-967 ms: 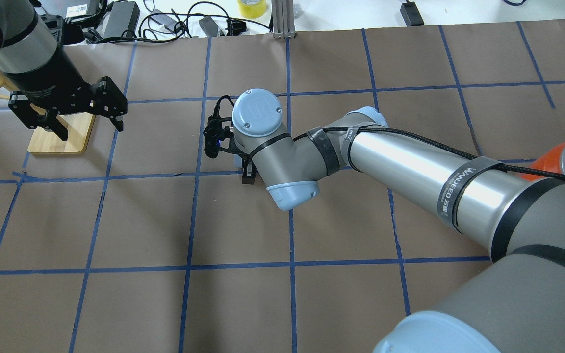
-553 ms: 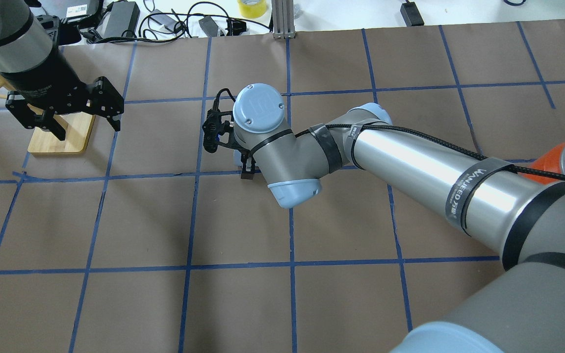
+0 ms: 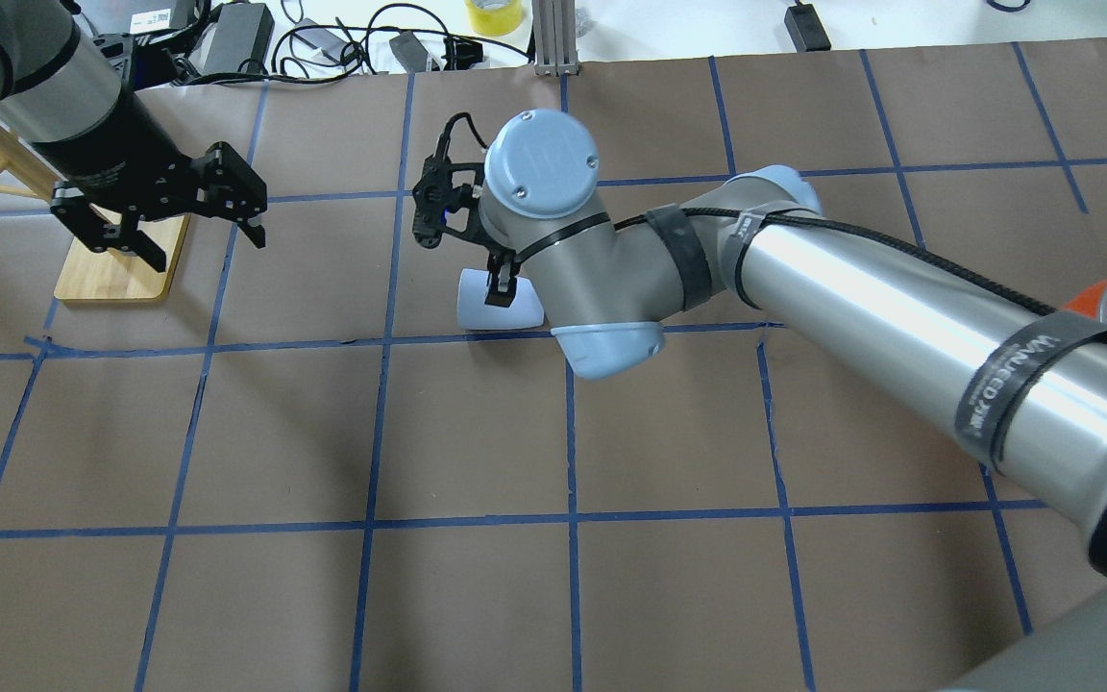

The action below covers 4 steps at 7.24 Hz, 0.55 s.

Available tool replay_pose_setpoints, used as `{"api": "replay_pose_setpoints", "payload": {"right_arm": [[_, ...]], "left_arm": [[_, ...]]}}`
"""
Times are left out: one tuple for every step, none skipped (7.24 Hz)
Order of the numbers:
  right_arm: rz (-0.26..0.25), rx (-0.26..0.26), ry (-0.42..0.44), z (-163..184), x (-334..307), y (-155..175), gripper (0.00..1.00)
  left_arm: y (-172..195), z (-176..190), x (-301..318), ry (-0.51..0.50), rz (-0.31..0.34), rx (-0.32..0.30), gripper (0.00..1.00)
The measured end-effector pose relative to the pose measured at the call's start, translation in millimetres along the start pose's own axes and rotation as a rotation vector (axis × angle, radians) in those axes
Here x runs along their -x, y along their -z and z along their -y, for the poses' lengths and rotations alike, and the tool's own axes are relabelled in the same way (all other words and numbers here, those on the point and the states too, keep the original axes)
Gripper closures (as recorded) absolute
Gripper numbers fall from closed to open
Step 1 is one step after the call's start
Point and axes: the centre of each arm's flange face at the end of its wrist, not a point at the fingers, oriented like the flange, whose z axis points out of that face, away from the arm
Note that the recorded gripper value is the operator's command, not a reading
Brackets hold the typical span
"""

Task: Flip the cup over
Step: 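Release the cup and raise the right gripper while the left gripper approaches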

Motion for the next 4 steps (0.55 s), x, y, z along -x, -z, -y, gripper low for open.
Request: {"api": "replay_pose_setpoints", "payload": {"right_arm": [[-0.04,0.026,-0.085,-39,-42,14,0.01],[-0.059,0.073,-0.188,-87,-82,24,0.01],[-0.061,0.118,-0.286,-129,-110,34,0.0],[-0.065,0.159,-0.395,-161,-128,47,0.0]], "left_arm": [[-34,18,-2,-0.003,-0.083,-0.016,0.0],[-69,34,-4,-0.014,-0.141,-0.027,0.0],[-100,47,-8,-0.041,-0.181,-0.028,0.0],[-129,54,-16,-0.073,-0.231,-0.014,0.0]]}}
